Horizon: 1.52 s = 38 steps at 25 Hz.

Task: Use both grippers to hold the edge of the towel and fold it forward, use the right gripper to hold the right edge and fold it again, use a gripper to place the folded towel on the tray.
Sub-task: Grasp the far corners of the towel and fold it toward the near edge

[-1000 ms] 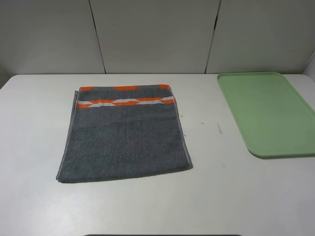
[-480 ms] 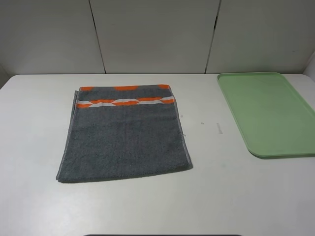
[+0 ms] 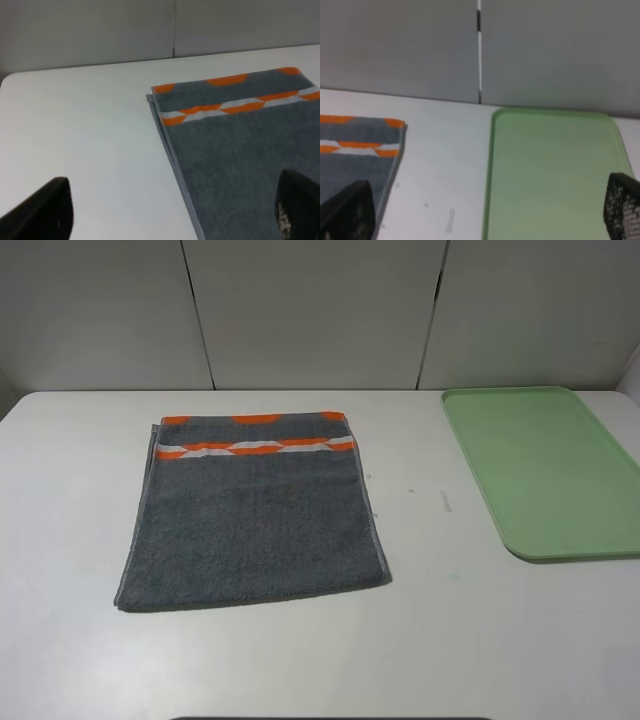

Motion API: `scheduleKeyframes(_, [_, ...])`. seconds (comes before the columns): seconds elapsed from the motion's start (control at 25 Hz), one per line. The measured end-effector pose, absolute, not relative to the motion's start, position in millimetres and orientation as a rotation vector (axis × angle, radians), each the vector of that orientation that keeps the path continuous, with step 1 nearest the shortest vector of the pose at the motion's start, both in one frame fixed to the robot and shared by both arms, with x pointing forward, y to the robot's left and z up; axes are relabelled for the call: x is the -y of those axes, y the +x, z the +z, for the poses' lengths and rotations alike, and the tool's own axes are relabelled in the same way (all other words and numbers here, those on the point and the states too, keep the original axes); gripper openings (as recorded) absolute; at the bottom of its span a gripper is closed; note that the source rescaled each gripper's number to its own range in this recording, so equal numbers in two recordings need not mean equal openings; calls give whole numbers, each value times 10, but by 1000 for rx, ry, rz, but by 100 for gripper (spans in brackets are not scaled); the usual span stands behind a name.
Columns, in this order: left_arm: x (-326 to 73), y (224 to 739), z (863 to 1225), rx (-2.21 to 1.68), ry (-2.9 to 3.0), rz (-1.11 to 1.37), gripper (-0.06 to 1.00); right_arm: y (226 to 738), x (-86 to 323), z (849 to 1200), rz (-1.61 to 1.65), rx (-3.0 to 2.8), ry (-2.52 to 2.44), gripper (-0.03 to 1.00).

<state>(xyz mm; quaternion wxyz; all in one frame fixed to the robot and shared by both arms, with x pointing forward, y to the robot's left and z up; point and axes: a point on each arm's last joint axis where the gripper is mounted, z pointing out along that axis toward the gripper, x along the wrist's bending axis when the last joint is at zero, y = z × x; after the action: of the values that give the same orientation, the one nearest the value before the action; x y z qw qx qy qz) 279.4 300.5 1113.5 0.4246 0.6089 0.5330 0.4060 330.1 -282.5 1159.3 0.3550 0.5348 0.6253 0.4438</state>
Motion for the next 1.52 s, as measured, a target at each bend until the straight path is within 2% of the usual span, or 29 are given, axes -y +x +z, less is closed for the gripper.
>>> scheduleKeyframes(0.48, [-2744,4008,11693,-1209,1845,1029,79,4124,2710,11992,1152,-1781,1279,100])
scheduleKeyframes(0.76, [-2338,4559,11761,-983,2083,977,79,4567,2628,12031,1165,-1898,1196,100])
scheduleKeyframes(1.04, [-1911,4790,11490,-763,2332,864,79,4847,2289,11830,1109,-2137,978,100])
scheduleKeyframes(1.52, [-1433,4822,11045,-456,2633,679,79,5016,1369,11105,765,-2576,507,100])
